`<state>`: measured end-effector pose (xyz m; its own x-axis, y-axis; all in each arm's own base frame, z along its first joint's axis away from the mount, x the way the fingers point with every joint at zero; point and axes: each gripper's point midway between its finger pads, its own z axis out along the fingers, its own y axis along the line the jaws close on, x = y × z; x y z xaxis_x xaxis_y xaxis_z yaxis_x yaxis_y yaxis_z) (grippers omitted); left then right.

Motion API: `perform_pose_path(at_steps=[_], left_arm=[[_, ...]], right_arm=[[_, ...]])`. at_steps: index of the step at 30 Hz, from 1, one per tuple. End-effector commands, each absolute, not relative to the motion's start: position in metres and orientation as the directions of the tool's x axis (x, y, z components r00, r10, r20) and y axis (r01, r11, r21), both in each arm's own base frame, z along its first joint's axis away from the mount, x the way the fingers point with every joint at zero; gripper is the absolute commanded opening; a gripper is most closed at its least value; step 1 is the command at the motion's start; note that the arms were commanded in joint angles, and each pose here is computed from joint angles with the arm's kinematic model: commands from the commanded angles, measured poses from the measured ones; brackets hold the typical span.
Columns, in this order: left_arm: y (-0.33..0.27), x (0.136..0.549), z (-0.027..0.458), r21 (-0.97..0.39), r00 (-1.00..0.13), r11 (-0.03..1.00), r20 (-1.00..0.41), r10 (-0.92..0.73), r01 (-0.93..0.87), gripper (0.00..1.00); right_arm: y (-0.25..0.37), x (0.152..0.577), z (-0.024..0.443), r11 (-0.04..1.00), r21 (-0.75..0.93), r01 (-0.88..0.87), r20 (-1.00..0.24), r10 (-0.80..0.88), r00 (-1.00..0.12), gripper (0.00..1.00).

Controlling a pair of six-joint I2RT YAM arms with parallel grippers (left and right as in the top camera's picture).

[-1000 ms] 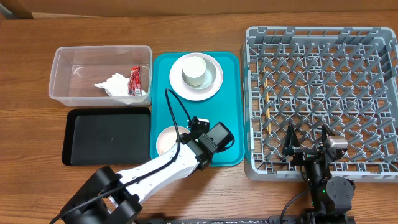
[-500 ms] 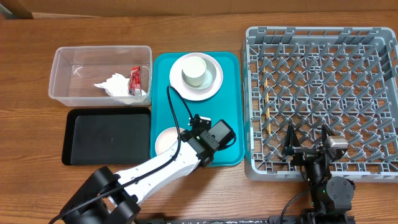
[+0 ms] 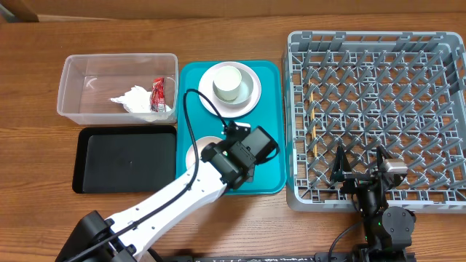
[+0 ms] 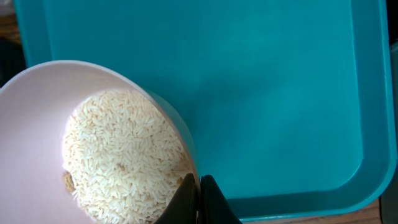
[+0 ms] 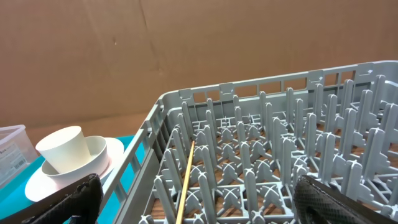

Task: Sort waste into correct bins and load items into the dishwasher
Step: 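Reach the left gripper to the pink rice bowl and grip its rim, then lift the bowl over the black tray and tip the rice out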

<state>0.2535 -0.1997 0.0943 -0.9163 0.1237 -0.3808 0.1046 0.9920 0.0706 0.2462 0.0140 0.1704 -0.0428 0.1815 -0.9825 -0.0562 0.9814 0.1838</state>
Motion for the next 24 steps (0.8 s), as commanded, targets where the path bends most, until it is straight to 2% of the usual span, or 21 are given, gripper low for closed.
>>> perform_pose_path(at_steps=[1,10,16,24], left_arm=[[-0.206,0.264,0.114,-0.022,-0.919,0.995,-0.385,0.084,0.100,0.04],[-0.201,0.288,0.145,-0.310,-0.961,0.948,-0.276,-0.016,0.073,0.04],[-0.145,0.292,0.172,-0.299,-0.958,0.954,-0.262,-0.116,-0.034,0.04],[-0.069,0.290,0.199,-0.287,-0.911,0.941,-0.313,-0.267,-0.177,0.04]], right_arm=[[0.015,0.246,0.169,0.981,0.181,-0.064,-0.983,0.179,-0.037,1.00],[0.015,0.246,0.169,0.981,0.181,-0.064,-0.983,0.179,-0.037,1.00],[0.015,0.246,0.169,0.981,0.181,-0.063,-0.983,0.179,-0.037,1.00],[0.015,0.246,0.169,0.981,0.181,-0.064,-0.983,0.179,-0.037,1.00]])
